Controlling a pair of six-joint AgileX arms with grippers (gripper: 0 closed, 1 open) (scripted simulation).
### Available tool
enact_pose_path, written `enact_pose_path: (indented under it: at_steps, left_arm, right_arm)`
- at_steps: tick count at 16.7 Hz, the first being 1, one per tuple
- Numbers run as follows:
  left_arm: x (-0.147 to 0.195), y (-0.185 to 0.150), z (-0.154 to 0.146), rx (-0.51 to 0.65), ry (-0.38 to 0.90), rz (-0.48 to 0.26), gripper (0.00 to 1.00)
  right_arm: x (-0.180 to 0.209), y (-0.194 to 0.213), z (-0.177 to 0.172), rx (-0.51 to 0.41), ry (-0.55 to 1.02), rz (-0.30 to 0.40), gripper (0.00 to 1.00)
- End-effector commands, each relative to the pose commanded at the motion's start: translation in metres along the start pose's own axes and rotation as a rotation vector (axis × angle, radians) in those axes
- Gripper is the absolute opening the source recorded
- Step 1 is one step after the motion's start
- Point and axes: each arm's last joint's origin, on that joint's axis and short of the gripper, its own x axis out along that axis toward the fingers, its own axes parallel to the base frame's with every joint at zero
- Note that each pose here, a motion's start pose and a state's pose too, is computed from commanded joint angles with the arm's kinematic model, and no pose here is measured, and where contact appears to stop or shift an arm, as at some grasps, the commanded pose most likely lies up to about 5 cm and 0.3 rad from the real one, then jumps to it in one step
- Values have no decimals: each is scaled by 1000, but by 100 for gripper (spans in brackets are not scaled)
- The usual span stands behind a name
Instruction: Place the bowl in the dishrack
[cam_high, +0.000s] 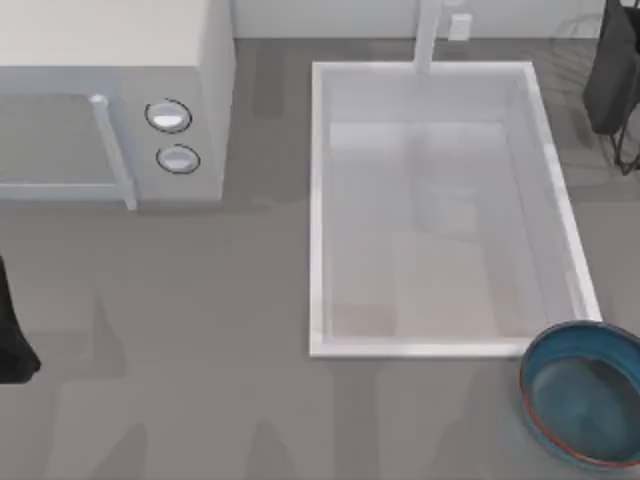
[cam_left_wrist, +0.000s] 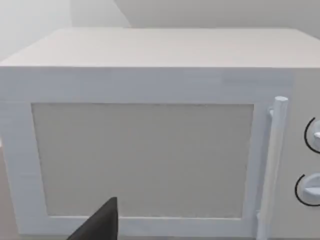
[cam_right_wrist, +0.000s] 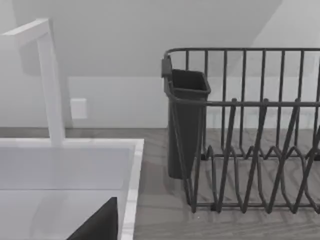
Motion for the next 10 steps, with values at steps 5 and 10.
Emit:
enact_pose_path:
  at_steps: [5, 10]
  left_arm:
    - [0, 0, 0, 0, 0, 0, 100]
    - [0, 0, 0, 0, 0, 0, 100]
  right_arm:
    - [0, 1, 11, 9, 67, 8, 100]
    - [15, 5, 42, 37, 422, 25, 100]
